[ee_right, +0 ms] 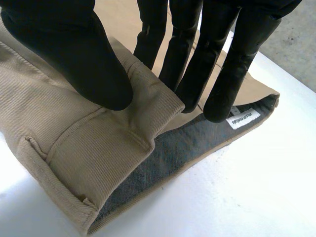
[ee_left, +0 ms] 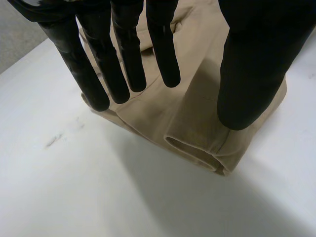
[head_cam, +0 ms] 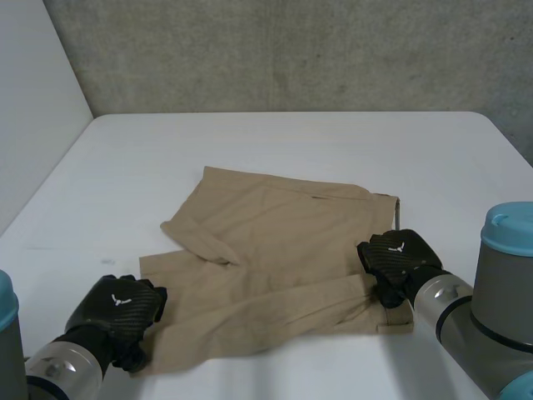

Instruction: Fold the shorts.

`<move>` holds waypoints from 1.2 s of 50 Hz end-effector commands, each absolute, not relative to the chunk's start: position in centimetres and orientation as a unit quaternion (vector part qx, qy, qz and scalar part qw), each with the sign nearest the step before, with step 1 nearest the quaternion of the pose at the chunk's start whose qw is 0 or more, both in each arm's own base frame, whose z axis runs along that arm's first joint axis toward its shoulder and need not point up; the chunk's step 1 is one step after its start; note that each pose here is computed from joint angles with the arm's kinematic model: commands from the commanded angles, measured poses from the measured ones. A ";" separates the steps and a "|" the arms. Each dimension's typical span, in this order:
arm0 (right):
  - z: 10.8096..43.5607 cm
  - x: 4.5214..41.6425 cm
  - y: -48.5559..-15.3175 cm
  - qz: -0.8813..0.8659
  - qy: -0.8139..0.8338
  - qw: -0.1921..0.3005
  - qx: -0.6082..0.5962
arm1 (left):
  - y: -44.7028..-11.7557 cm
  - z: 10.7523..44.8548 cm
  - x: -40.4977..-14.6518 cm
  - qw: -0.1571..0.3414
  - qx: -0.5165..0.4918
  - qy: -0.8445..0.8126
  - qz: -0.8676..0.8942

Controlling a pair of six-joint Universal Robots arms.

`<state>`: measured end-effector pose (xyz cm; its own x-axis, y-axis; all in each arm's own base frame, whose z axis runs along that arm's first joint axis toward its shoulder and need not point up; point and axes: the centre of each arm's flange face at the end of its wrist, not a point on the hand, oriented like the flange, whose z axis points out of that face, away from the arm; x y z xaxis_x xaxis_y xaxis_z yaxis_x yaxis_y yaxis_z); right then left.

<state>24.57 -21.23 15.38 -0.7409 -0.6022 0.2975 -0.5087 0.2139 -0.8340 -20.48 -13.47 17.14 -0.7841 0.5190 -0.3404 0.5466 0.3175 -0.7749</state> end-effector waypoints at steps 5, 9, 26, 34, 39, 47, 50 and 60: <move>15.6 24.5 -21.1 -0.517 0.776 0.044 -0.358 | -14.5 15.2 -21.2 0.010 0.339 0.816 -0.468; 16.0 24.5 -21.3 -0.523 0.771 0.042 -0.361 | -16.2 16.8 -22.3 0.007 0.339 0.795 -0.503; 19.0 27.2 -27.5 -0.579 0.736 0.035 -0.350 | -29.9 20.7 -29.8 0.023 0.390 0.678 -0.623; 18.9 28.5 -32.7 -0.614 0.723 -0.005 -0.317 | -36.8 19.3 -33.3 0.051 0.383 0.612 -0.690; 17.2 29.4 -36.1 -0.636 0.713 -0.025 -0.295 | -39.8 17.8 -34.6 0.067 0.379 0.578 -0.719; 14.8 30.3 -39.2 -0.669 0.687 -0.053 -0.279 | -42.4 13.8 -35.6 0.047 0.394 0.549 -0.736; 14.0 30.4 -40.0 -0.672 0.678 -0.086 -0.285 | -42.4 13.2 -36.1 0.030 0.405 0.527 -0.747; 14.9 30.4 -40.8 -0.679 0.662 -0.144 -0.283 | -41.8 13.0 -36.9 0.001 0.409 0.470 -0.782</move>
<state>30.31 -40.68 13.94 -0.7996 -0.2100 0.5626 -0.5606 -0.0749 -0.8247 -36.75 -42.24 12.61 -0.6557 0.3930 -0.6446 0.4225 -0.5166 -0.7447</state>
